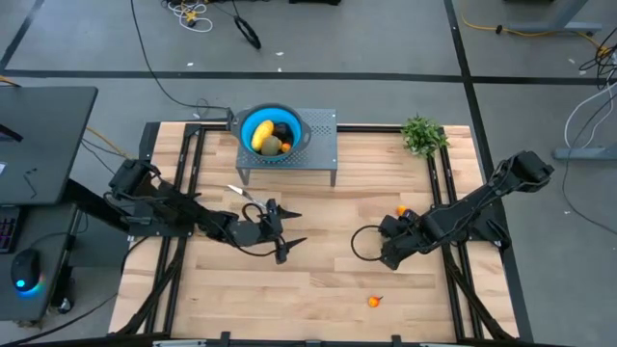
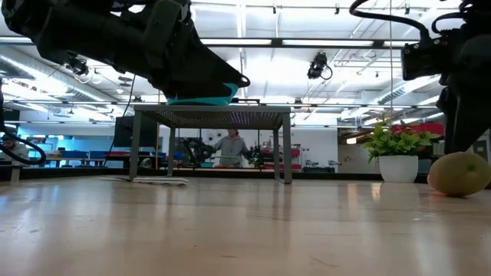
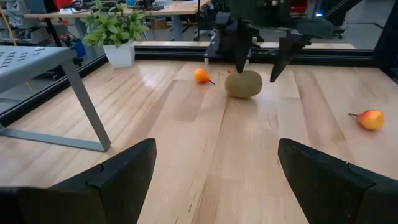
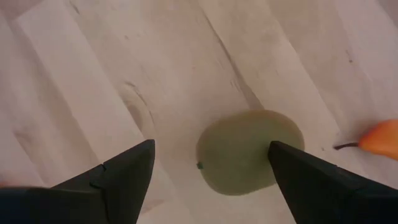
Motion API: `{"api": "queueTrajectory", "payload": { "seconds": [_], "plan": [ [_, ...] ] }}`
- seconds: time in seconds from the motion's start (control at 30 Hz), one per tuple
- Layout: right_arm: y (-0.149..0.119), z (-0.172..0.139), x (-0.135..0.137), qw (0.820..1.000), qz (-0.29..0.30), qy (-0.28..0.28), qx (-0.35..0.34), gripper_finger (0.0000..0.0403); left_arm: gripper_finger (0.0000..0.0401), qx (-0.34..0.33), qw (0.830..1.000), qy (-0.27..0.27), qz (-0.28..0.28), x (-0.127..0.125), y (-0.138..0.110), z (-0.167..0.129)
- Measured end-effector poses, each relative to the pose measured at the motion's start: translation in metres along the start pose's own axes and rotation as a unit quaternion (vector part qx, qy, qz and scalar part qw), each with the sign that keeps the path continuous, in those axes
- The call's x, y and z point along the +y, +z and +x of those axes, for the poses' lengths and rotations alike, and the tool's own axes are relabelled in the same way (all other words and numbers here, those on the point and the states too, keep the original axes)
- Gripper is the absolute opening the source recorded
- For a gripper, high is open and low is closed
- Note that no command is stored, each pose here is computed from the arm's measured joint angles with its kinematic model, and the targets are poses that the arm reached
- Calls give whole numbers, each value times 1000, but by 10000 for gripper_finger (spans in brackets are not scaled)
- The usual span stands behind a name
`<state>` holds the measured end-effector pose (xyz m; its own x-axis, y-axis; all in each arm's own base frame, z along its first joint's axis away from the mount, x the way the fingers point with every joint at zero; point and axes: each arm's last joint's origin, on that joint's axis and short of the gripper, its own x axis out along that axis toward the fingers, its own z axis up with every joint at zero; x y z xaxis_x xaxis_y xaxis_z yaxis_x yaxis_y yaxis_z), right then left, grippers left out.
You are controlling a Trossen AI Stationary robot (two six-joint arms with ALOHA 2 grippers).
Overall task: Pick & Place Fruit
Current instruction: Put the green kiwi into the blue strainer bowl
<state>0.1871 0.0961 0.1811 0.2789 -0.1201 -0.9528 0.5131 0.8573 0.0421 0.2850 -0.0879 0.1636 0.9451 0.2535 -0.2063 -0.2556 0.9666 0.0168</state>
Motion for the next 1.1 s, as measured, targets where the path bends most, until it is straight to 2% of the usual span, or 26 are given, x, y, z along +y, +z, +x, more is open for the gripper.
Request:
{"api": "queueTrajectory", "payload": {
  "seconds": [0.43,0.63,0.8,0.93,1.1],
  "plan": [
    [3,1,-5,1000,-1,-24,-11,328,346,0,1000,8,17,4,0,2],
    [7,1,2,999,-4,9,-37,328,346,-2,1000,8,27,10,2,6],
    [13,0,9,996,-29,32,-78,328,346,-15,999,-12,36,12,6,8],
    [13,0,6,996,-45,13,-81,328,346,-14,999,-9,41,15,6,10],
    [7,1,-3,994,-88,-34,-49,328,346,-11,999,-6,49,17,5,11]
  ]
}}
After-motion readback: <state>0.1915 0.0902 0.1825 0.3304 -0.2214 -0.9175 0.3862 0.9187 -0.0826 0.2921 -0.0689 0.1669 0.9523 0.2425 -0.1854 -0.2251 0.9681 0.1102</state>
